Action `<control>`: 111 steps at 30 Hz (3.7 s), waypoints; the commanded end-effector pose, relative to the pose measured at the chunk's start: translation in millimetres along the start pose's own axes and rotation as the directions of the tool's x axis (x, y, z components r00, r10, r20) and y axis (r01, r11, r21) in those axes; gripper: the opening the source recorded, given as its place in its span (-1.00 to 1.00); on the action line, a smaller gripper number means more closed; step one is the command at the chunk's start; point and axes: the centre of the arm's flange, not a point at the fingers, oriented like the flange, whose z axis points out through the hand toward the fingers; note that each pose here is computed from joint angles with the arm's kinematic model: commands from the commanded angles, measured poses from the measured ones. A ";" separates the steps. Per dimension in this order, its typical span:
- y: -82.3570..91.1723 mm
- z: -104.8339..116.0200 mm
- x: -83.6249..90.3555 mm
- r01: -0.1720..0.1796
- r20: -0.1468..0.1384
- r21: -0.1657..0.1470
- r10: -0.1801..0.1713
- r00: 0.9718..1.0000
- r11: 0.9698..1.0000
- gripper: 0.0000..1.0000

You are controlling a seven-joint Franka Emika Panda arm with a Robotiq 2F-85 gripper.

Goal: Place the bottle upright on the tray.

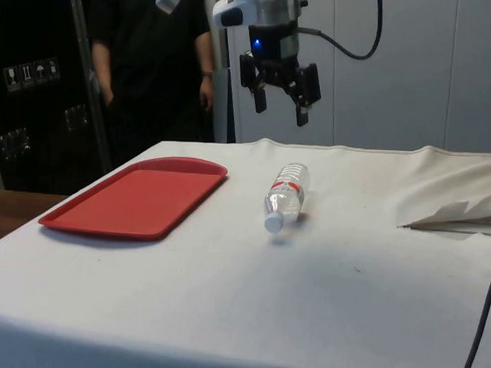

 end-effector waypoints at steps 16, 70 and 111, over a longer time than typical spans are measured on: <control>-0.4 6.0 2.1 0.089 0.048 -0.035 -0.087 0.995 0.995 1.00; -16.4 29.7 33.7 0.348 0.234 -0.096 -0.319 0.919 0.933 1.00; -45.5 84.1 85.0 0.524 0.377 -0.074 -0.463 0.802 0.848 1.00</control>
